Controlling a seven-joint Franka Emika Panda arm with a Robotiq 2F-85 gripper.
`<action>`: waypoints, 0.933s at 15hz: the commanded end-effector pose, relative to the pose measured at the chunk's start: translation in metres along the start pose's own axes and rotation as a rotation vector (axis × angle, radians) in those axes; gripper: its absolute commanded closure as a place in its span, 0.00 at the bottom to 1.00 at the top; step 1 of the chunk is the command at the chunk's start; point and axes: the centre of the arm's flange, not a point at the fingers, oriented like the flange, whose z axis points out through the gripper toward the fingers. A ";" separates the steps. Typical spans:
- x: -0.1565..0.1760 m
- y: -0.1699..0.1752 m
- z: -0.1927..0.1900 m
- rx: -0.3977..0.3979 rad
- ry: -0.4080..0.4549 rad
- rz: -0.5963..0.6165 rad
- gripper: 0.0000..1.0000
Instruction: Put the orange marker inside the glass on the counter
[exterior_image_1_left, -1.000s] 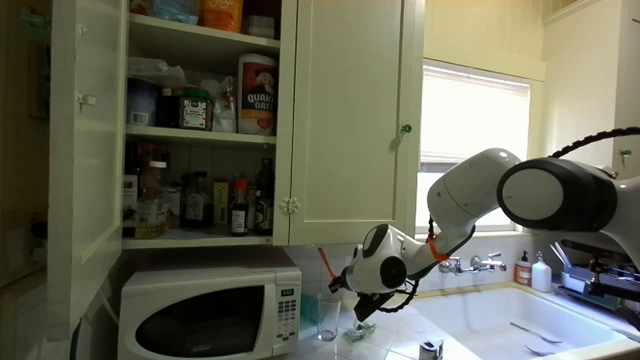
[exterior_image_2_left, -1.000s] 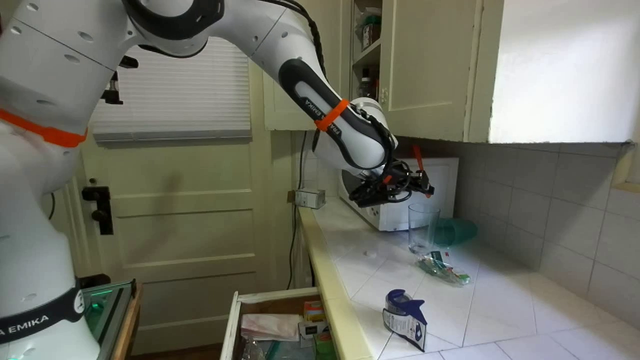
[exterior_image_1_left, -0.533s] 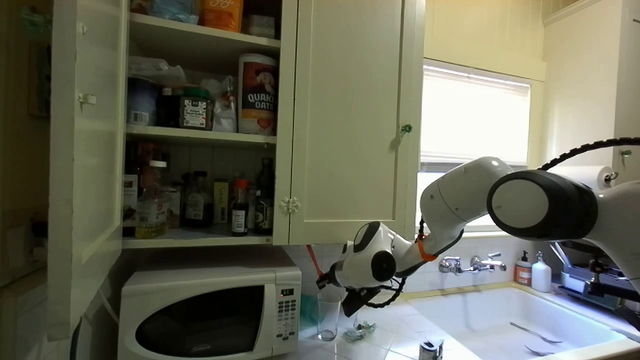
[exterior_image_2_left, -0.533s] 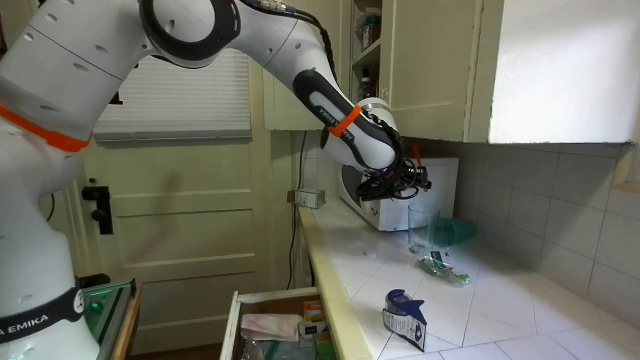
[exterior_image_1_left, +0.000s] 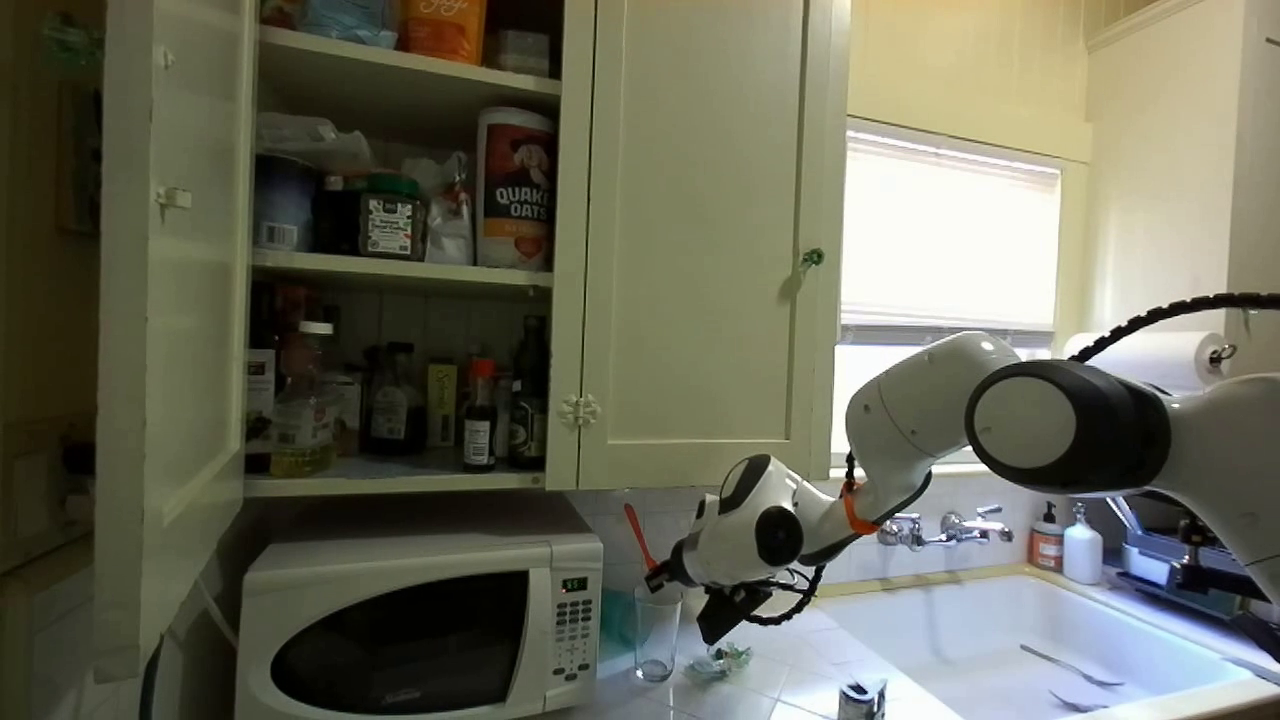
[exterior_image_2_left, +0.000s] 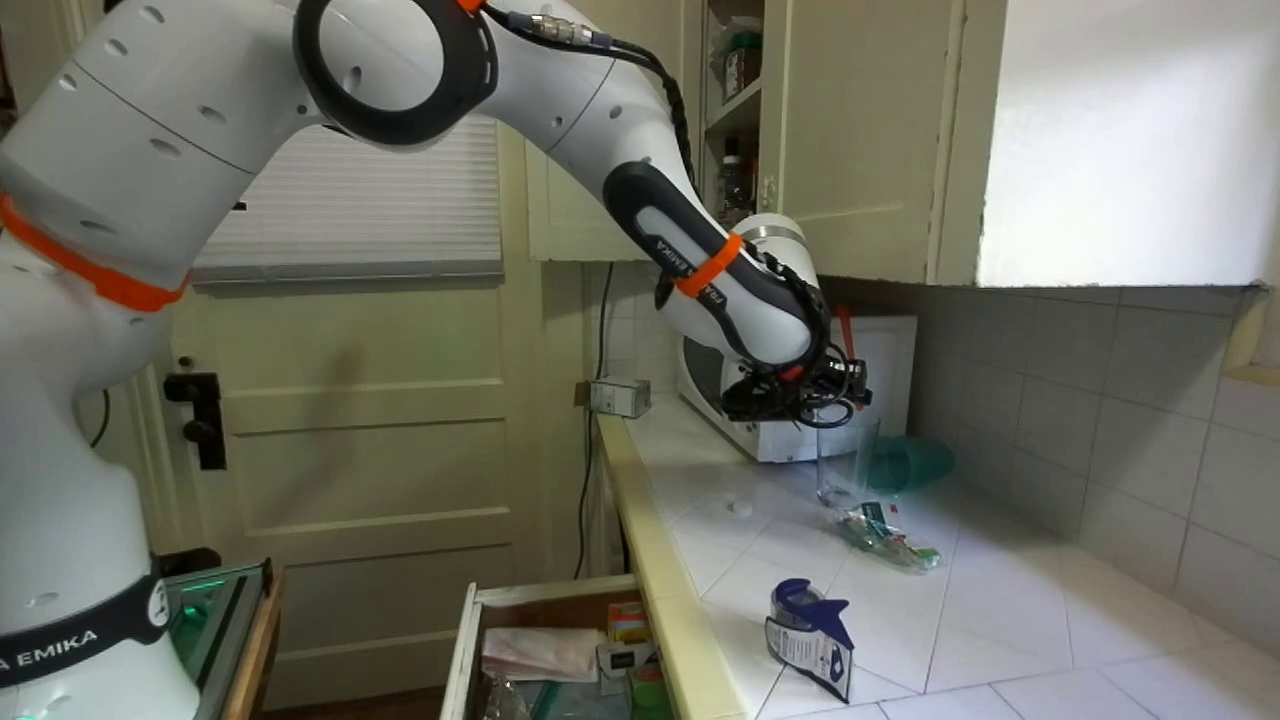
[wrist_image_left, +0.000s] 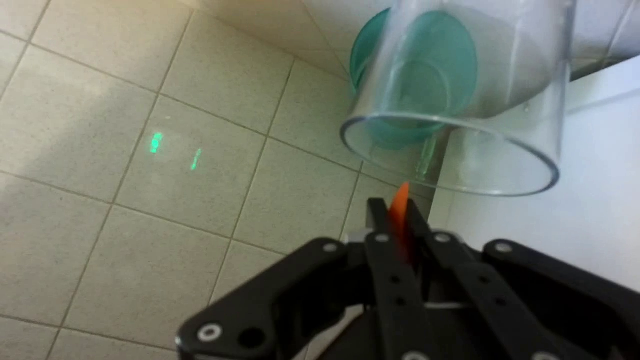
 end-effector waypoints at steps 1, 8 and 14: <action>-0.009 0.003 0.006 0.076 -0.035 -0.009 0.65; -0.011 0.001 -0.003 0.129 -0.065 -0.018 0.14; -0.015 0.017 -0.030 0.082 -0.040 0.036 0.00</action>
